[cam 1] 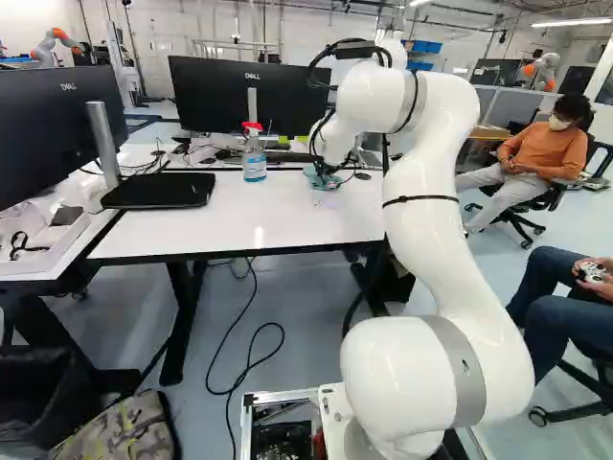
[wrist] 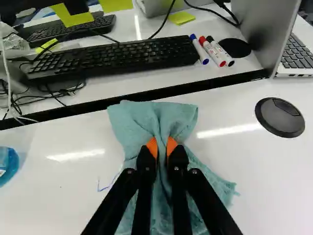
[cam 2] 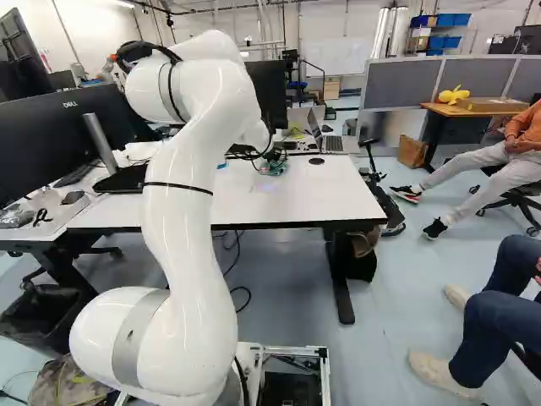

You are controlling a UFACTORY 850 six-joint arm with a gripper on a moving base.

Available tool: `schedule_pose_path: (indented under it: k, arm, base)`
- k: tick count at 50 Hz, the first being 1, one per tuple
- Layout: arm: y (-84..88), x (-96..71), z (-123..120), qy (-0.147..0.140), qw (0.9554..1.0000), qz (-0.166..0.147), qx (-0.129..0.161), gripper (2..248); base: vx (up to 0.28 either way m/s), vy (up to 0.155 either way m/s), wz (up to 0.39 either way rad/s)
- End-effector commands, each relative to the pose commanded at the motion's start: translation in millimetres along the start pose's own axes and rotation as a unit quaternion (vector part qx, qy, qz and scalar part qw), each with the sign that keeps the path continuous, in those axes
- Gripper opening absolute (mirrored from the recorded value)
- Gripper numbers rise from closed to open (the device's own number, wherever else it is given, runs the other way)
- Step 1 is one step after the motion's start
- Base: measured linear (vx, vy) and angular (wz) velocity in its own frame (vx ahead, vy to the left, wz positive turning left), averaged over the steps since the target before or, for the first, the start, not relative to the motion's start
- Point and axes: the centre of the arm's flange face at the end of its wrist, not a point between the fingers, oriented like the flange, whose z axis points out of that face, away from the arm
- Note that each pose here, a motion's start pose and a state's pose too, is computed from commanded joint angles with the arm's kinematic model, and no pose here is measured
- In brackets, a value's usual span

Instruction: Clean the table with the green towel

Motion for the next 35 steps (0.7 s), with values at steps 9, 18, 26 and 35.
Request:
schedule_pose_path:
  k: [9, 18, 26, 35]
  arm:
    - [-15.6, -2.0, -0.8, -0.001, 0.9999, -0.007, 0.008, 41]
    - [-31.4, -4.0, -1.5, -0.002, 0.9998, -0.014, 0.016, 41]
    - [-45.2, -5.8, -2.1, -0.003, 0.9995, -0.020, 0.023, 41]
    - [-61.1, -8.0, -2.8, -0.003, 0.9991, -0.027, 0.031, 41]
  base:
    - [0.000, 0.000, 0.000]
    - [0.000, 0.000, 0.000]
    - [0.000, 0.000, 0.000]
    - [0.000, 0.000, 0.000]
